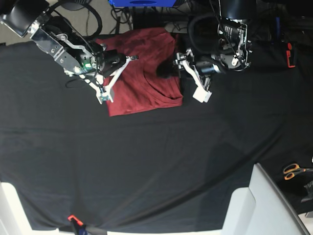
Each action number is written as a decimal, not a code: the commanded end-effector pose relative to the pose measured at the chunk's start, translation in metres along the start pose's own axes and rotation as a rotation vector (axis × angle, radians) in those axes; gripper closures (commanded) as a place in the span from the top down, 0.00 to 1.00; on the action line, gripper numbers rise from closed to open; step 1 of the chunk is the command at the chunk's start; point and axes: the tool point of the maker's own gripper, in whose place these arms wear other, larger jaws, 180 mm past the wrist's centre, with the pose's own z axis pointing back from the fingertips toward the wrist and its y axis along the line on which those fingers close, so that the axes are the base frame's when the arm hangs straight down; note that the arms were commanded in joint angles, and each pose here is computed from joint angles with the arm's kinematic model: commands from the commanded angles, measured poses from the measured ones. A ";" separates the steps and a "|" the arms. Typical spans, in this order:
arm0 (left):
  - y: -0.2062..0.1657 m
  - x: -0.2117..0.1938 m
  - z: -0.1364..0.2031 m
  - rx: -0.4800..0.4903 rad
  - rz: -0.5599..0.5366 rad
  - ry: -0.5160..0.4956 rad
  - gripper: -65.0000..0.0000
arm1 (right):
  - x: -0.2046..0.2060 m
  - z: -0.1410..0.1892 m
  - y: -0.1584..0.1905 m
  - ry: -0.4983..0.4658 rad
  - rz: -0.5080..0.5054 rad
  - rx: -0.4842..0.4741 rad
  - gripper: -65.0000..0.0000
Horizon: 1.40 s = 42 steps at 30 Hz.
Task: Fold the T-shirt properly
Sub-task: 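Move the left gripper to the shirt's side and grasp its edge, then drag the shirt edge with the left gripper to square the bundle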
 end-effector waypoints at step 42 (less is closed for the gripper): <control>0.030 0.063 0.015 0.267 -0.710 0.570 0.00 | 0.045 0.016 -0.052 -0.121 -0.270 -0.055 0.00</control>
